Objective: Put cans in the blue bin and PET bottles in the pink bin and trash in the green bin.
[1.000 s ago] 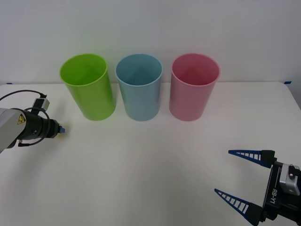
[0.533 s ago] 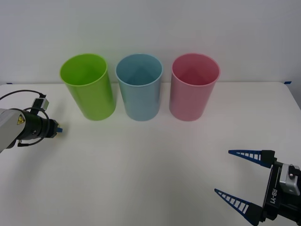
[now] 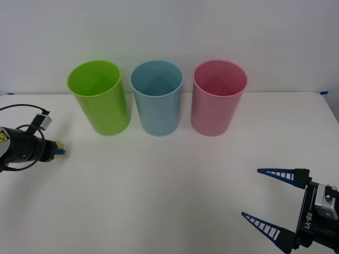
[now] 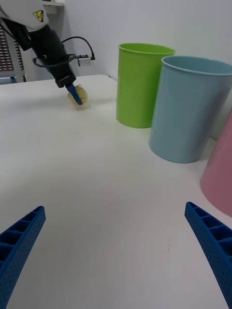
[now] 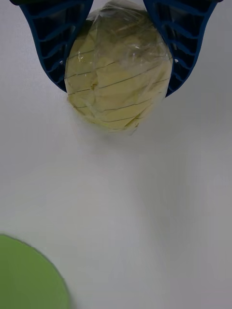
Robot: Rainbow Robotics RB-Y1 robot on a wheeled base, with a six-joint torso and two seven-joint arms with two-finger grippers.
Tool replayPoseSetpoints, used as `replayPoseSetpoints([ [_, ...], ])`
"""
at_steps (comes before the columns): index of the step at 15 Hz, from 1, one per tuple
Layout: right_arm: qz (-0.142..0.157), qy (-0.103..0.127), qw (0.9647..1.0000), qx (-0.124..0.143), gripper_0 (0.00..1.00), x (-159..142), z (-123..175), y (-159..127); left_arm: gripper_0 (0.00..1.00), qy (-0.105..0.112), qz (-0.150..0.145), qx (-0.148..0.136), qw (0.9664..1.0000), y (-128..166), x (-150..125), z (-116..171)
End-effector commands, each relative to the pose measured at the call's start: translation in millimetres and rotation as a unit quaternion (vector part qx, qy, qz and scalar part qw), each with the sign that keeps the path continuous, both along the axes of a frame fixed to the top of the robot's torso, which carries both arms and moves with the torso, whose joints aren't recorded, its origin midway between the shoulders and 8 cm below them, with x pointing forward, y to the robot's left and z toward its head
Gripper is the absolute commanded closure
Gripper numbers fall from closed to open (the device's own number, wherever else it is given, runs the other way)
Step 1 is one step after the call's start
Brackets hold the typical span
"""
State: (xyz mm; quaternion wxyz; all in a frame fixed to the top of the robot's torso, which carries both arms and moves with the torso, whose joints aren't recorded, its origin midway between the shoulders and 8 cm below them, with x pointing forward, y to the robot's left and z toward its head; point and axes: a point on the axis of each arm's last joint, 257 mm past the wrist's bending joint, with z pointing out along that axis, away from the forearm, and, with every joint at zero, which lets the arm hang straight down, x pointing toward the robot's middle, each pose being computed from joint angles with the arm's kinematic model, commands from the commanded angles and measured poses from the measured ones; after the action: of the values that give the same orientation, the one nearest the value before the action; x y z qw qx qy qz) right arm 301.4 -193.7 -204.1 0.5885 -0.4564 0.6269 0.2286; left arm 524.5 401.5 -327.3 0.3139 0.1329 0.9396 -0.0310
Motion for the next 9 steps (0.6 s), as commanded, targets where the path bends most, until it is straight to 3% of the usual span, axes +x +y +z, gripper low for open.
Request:
replayPoseSetpoints([
  [1, 0.0, 0.0, 1.0, 0.0, 0.0, 0.0, 0.0, 0.0, 1.0, -0.009, -0.035, -0.043, 0.9984, 1.2, -27.2, 11.1],
  [4, 0.0, 0.0, 1.0, 0.0, 0.0, 0.0, 0.0, 0.0, 1.0, -0.026, -0.079, -0.074, 0.9938, -2.3, -61.7, 26.0],
  [6, 0.0, 0.0, 1.0, 0.0, 0.0, 0.0, 0.0, 0.0, 1.0, -0.037, -0.116, -0.095, 0.988, -10.8, -88.0, 37.2],
  [8, 0.0, 0.0, 1.0, 0.0, 0.0, 0.0, 0.0, 0.0, 1.0, -0.07, -0.157, -0.131, 0.9764, -33.9, -105.3, 55.5],
  [9, 0.0, 0.0, 1.0, 0.0, 0.0, 0.0, 0.0, 0.0, 1.0, -0.086, -0.172, -0.156, 0.9689, -46.7, -111.6, 67.1],
])
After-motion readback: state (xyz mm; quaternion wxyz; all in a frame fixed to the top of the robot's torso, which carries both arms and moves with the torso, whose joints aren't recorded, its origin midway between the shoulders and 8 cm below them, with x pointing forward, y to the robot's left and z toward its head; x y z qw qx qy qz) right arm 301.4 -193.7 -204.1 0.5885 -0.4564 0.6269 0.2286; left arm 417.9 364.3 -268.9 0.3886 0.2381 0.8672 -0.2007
